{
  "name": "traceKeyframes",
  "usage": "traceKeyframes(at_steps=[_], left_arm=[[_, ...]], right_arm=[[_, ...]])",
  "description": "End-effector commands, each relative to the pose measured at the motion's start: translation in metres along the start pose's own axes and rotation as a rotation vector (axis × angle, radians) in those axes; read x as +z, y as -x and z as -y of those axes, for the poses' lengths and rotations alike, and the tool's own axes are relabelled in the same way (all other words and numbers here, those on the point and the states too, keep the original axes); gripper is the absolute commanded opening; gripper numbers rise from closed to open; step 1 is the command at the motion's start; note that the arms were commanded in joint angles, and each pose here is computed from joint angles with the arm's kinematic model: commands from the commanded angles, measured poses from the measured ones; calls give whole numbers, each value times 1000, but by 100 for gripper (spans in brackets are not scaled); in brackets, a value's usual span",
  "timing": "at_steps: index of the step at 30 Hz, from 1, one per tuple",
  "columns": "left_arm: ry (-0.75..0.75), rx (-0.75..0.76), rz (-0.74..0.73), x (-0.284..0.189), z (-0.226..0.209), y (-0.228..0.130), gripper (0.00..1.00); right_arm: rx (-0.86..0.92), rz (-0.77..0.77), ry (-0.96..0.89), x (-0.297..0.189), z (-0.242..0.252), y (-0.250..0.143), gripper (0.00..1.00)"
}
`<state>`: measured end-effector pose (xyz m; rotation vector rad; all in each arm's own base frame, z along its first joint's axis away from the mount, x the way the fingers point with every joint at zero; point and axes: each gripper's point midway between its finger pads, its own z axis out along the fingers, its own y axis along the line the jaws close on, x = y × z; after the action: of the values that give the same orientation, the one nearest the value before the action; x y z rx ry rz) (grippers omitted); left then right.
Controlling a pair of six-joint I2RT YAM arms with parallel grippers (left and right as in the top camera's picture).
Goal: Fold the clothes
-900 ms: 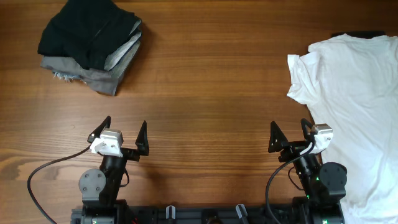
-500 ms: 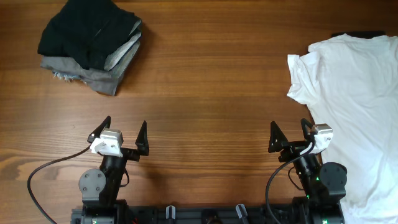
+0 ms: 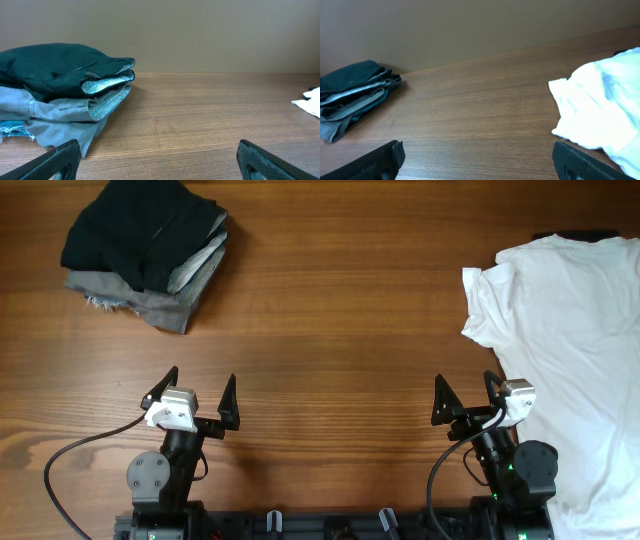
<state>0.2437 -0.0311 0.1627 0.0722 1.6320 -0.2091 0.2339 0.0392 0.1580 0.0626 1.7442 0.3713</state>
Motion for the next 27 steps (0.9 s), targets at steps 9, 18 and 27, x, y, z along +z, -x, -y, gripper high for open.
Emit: traceKeyframes(at_steps=[9,18,27], left_arm=[[8,-10,0,0,-1,-2,100],[-30,-24,2,0,5,-1,100],[55,-46,-132,-9,1,74,100]], right_arm=[[3,19,-16,-1,3,4,100],[57,28,-8,-1,1,6,100],[64,-39,32,-15,-36,100,100]])
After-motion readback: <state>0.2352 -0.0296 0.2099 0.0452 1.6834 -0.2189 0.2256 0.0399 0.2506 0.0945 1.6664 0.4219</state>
